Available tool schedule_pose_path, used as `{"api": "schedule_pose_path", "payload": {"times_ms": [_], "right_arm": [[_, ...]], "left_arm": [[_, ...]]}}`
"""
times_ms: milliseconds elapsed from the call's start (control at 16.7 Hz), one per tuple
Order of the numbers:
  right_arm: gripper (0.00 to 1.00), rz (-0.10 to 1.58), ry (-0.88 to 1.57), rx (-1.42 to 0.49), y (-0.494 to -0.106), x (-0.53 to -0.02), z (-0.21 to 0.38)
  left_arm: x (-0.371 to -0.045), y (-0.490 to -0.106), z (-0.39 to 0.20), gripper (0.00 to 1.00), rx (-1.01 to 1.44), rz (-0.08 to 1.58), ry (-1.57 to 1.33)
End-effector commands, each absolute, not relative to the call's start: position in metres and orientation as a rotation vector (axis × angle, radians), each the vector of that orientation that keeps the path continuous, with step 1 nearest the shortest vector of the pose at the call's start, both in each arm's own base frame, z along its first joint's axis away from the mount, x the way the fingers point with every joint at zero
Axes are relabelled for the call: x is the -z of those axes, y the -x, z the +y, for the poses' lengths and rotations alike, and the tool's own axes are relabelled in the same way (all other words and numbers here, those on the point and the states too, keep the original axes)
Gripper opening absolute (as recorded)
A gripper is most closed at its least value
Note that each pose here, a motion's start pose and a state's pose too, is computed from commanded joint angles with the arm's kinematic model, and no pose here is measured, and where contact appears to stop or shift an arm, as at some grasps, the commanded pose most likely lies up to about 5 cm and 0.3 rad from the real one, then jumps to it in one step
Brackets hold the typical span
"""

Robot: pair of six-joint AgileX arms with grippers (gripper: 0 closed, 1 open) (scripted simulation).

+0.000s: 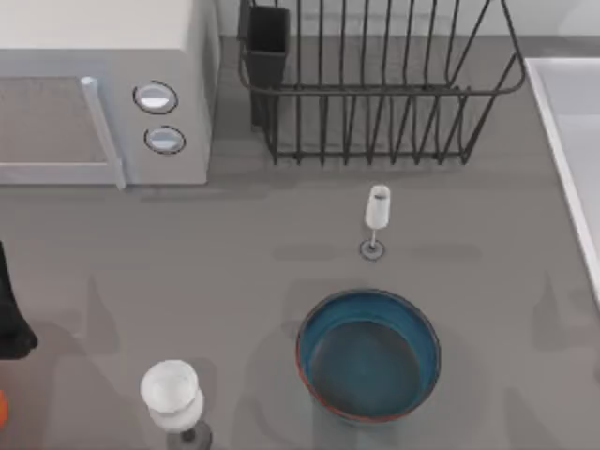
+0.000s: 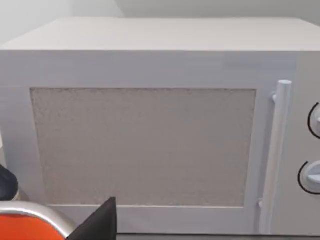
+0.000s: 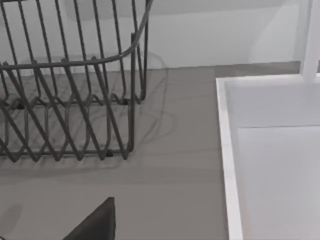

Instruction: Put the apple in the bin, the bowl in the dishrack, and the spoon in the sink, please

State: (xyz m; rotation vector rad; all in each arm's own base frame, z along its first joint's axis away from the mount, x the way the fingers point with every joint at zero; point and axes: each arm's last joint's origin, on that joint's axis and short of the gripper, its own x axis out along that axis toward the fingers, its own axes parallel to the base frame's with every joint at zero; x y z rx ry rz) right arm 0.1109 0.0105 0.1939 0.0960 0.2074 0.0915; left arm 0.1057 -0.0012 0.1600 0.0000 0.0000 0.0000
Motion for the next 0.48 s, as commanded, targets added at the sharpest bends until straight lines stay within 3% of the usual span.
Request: {"api": "schedule_pose_path", "payload": {"times_ms": [480], "right_arm": [[1.00, 0.906, -0.201, -0.186, -0.176, -0.256, 0.072]], "left_arm": [[-0.160, -0.106, -0.001, 1.00, 0.000, 0.000, 0.000]]}}
